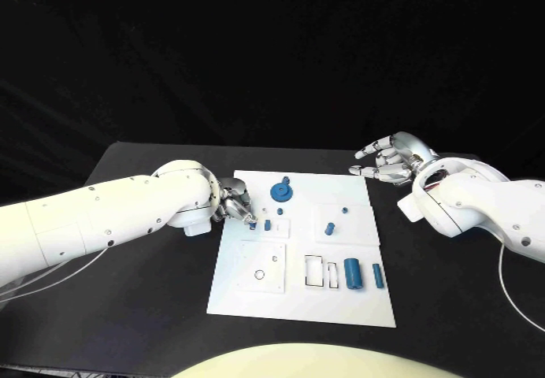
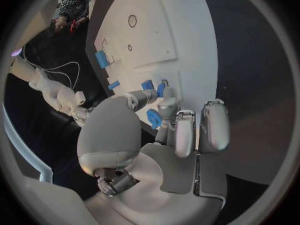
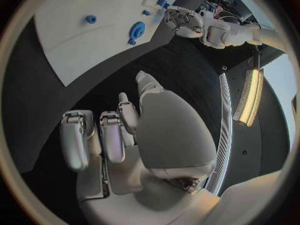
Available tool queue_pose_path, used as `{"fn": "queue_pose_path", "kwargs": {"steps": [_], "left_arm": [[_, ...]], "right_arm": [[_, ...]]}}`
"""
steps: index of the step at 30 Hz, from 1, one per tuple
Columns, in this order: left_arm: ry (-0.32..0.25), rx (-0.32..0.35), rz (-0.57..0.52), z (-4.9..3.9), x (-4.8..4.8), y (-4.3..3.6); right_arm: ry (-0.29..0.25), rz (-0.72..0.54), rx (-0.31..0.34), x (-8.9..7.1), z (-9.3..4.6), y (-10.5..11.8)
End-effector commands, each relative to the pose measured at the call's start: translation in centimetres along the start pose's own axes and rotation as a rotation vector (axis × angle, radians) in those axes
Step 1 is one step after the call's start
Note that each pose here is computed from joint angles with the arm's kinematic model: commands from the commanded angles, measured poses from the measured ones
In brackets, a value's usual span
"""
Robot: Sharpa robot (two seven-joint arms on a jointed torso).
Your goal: Assemble the parts on the task board
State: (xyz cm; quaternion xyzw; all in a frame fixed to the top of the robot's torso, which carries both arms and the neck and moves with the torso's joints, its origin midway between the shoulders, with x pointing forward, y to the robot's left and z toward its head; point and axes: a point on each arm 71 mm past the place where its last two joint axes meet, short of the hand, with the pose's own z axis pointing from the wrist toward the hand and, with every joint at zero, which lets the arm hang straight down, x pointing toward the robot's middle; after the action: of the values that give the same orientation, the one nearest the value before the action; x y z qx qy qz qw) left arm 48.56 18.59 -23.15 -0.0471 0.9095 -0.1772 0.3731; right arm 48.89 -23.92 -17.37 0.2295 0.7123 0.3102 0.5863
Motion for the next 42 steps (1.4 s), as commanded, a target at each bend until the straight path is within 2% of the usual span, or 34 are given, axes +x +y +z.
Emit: {"fn": "queue_pose_path", "kwargs": {"steps": [1,42], "left_arm": [[0.007,0.003,0.034,0.04,0.26,-0.05],[0.049,-0.012,0.027,-0.06,0.62,0.15]], "right_arm": [[0.014,-0.011,-0.014,0.14,-0.03,0.09],[0.014,-0.012,-0.013,0.16,-0.03,0.04]]}}
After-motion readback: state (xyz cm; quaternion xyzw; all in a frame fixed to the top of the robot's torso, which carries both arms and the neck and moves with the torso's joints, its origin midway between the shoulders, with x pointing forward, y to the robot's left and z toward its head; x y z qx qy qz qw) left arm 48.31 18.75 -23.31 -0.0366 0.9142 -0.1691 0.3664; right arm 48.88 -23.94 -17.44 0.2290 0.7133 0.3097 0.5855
